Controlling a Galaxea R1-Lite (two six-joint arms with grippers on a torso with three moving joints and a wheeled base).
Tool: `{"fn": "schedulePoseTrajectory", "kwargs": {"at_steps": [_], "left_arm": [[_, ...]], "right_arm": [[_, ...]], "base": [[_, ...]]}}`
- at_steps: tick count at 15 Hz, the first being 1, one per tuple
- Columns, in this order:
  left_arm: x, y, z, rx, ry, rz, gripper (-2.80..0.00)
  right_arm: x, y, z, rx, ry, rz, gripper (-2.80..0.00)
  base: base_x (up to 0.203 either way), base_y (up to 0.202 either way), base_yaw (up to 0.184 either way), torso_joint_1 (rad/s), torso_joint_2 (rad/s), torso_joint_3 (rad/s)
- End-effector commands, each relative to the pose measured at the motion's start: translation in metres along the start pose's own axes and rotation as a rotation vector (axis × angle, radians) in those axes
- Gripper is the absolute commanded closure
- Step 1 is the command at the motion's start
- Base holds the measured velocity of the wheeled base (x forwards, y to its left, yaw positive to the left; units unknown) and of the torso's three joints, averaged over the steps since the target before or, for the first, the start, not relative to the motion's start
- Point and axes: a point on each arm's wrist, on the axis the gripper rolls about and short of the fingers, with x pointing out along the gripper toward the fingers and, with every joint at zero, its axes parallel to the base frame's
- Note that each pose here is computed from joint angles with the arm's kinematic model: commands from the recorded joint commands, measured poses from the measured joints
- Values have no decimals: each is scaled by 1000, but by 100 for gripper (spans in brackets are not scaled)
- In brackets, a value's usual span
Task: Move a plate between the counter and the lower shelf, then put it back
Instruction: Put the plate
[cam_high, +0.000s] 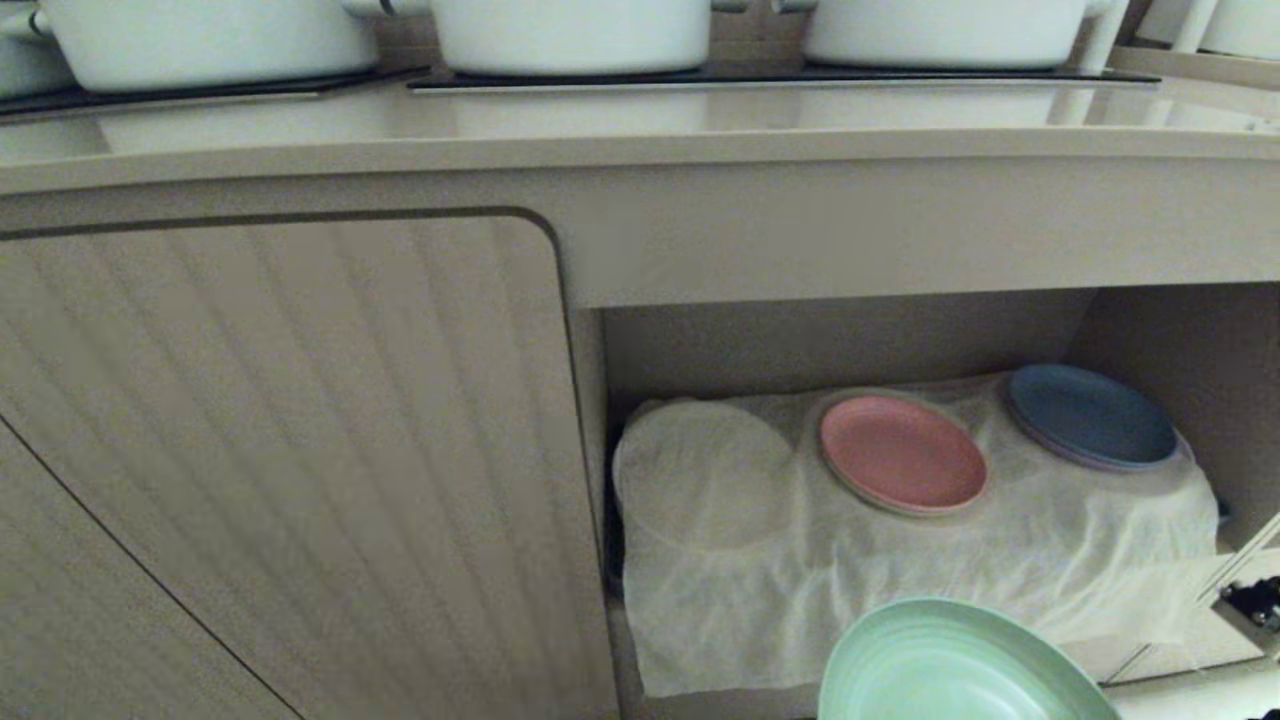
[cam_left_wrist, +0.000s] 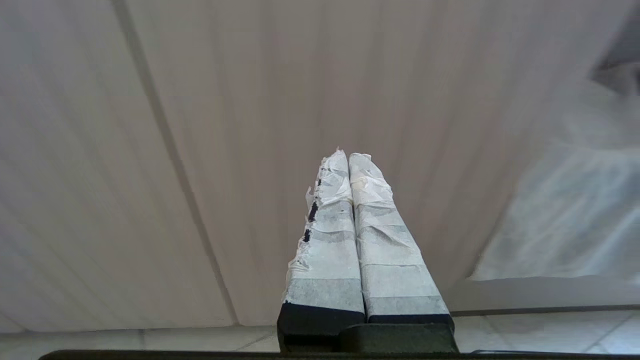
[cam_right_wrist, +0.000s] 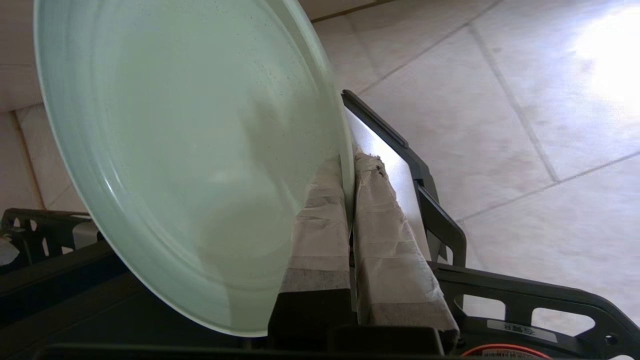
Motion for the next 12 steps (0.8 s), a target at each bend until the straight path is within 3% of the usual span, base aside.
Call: {"fn": "schedulePoseTrajectory", "kwargs": {"at_steps": [1, 12], "left_arm": [[0, 0, 0, -1, -1, 1, 0], [0, 0, 0, 0, -1, 1, 0]], "right_arm": [[0, 0, 0, 1, 2, 1, 0], [0, 0, -1, 2, 2, 0, 0]], "base": [[0, -193, -4, 4, 4, 2], [0, -194, 0, 4, 2, 1]]}}
